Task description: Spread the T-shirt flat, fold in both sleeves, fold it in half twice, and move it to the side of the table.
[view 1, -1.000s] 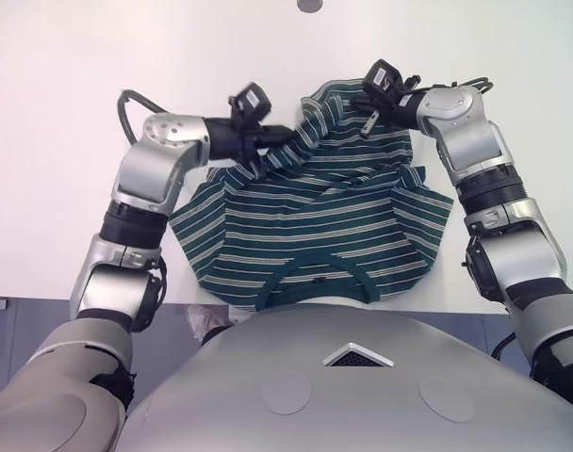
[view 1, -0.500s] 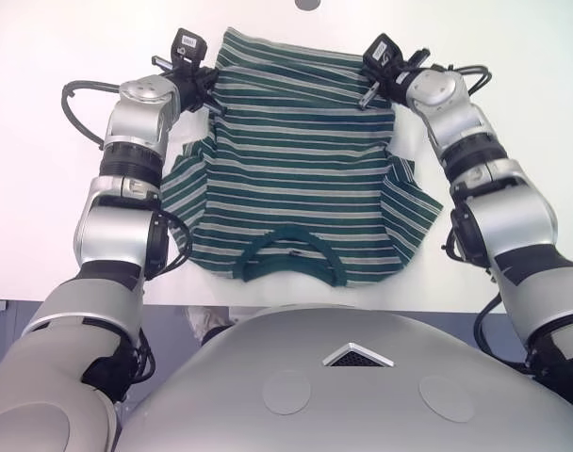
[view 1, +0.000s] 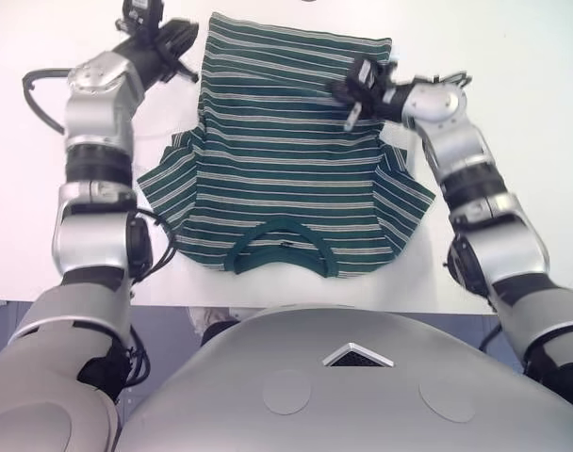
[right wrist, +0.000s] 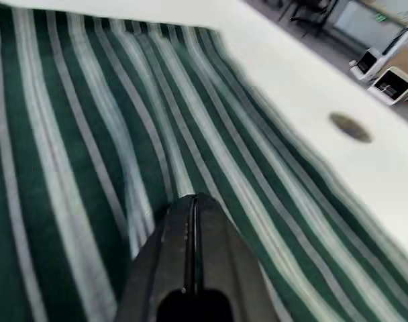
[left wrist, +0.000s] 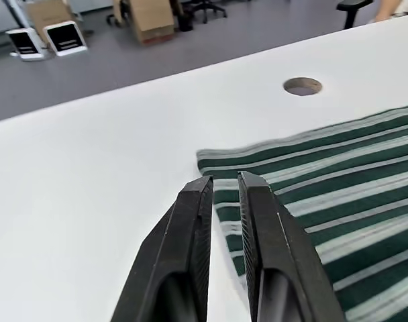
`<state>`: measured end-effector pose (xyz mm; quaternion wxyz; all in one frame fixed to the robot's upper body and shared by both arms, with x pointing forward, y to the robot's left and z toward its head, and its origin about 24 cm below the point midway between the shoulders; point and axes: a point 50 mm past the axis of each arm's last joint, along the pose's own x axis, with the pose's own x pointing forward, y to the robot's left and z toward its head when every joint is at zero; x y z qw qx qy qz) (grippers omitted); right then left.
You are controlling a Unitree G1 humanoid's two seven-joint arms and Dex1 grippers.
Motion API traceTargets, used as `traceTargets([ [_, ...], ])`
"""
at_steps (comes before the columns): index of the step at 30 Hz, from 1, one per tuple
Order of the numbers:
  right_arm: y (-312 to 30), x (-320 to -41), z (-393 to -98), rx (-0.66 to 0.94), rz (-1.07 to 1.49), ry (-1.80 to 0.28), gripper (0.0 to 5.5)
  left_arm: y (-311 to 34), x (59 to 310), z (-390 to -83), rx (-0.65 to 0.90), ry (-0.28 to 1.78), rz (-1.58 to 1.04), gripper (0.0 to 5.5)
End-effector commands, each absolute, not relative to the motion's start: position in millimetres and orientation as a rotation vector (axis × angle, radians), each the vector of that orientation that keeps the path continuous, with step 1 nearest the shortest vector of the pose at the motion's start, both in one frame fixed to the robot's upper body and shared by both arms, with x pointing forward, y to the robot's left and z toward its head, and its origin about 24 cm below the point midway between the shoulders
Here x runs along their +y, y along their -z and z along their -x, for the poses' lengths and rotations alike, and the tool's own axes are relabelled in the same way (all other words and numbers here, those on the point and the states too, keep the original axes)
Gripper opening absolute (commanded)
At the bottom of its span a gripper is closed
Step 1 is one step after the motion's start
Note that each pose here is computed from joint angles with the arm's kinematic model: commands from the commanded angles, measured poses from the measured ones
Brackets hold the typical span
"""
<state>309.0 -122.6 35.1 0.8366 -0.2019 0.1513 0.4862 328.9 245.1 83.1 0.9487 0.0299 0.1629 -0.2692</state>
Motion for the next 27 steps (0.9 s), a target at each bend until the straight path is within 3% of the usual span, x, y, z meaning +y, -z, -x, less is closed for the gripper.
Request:
traceTargets([
  [1, -29.0, -129.6, -300.0, 0.468, 0.484, -0.947, 0.00, -99.7, 292.8, -268.5, 0.555, 0.677, -0.064, 0.68],
  [6, -13.1, -149.8, -317.5, 0.555, 0.499, -0.715, 0.00, -89.6, 312.0, -224.8, 0.764, 0.714, -0.004, 0.68],
  [13, -18.1, -145.2, -333.3, 0.479, 0.503, -0.686, 0.00, -46.9, 323.0, -215.8, 0.855, 0.564, 0.068, 0.68],
  [15, -20.2, -143.4, -334.7, 0.463, 0.504, -0.699, 0.00, -38.4, 321.9, -211.4, 0.878, 0.570, 0.092, 1.01],
  [16, -20.3, -143.6, -335.0, 0.461, 0.506, -0.701, 0.00, -35.9, 320.4, -209.4, 0.884, 0.580, 0.107, 1.21],
  [27, -16.6, -144.5, -334.3, 0.466, 0.525, -0.700, 0.00, -33.4, 312.6, -204.3, 0.906, 0.651, 0.171, 1.21],
])
